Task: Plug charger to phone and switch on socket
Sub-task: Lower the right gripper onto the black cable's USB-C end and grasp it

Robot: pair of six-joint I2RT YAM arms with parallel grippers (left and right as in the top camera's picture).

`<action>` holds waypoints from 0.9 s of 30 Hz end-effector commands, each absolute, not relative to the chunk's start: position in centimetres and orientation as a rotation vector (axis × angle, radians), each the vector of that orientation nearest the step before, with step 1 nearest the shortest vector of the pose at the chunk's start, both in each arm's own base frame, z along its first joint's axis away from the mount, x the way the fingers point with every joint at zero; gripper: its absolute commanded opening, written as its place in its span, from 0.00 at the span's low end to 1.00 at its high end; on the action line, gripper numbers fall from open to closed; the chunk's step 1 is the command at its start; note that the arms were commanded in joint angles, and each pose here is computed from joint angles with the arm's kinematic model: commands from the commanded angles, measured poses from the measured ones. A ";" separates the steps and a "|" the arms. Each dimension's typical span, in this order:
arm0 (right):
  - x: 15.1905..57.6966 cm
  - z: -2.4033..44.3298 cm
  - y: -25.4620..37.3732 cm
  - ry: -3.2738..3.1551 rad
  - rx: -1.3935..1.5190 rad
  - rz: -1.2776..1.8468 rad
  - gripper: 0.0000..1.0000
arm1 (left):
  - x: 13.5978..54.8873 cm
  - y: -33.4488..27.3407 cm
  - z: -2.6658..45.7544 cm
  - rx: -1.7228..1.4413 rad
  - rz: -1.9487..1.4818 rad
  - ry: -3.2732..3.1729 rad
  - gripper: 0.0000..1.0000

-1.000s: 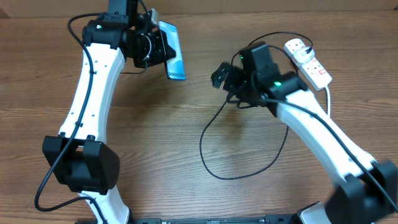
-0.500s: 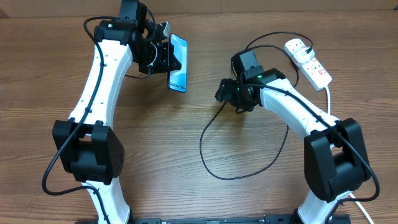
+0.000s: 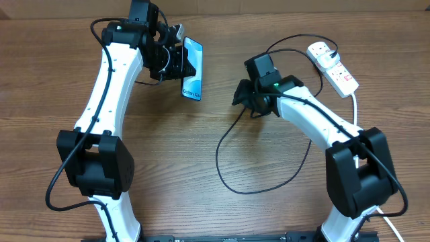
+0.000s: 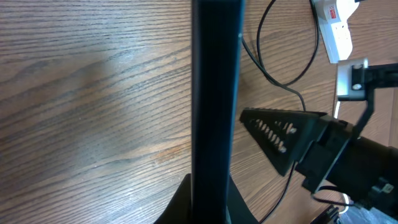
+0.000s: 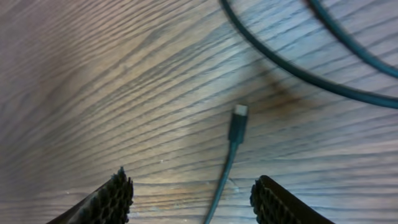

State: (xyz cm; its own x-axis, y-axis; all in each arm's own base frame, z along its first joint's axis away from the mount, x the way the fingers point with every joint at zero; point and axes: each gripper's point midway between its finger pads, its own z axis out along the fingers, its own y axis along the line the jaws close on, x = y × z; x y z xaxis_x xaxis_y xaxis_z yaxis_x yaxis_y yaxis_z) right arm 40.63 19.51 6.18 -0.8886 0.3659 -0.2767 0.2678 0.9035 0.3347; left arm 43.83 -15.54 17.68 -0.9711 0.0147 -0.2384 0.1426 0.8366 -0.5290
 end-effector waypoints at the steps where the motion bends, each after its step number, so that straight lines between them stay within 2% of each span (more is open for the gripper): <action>1: 40.8 3.9 19.4 2.742 0.508 0.332 0.59 | 43.8 -16.1 18.4 0.172 -0.867 2.760 0.04; 2: 41.0 3.6 19.1 2.737 0.511 0.308 0.59 | 43.8 -16.1 18.4 0.171 -0.867 2.760 0.04; 4: 41.1 3.4 18.9 2.731 0.515 0.289 0.52 | 43.8 -16.1 18.4 0.172 -0.867 2.760 0.04; 8: 41.3 2.5 18.8 2.736 0.518 0.266 0.51 | 43.8 -16.1 18.4 0.171 -0.867 2.760 0.04; 11: 41.2 1.7 18.6 2.746 0.523 0.242 0.46 | 43.8 -16.1 18.4 0.172 -0.867 2.760 0.04; 27: 41.6 0.2 17.1 2.727 0.537 0.113 0.46 | 43.8 -16.1 18.4 0.172 -0.867 2.760 0.04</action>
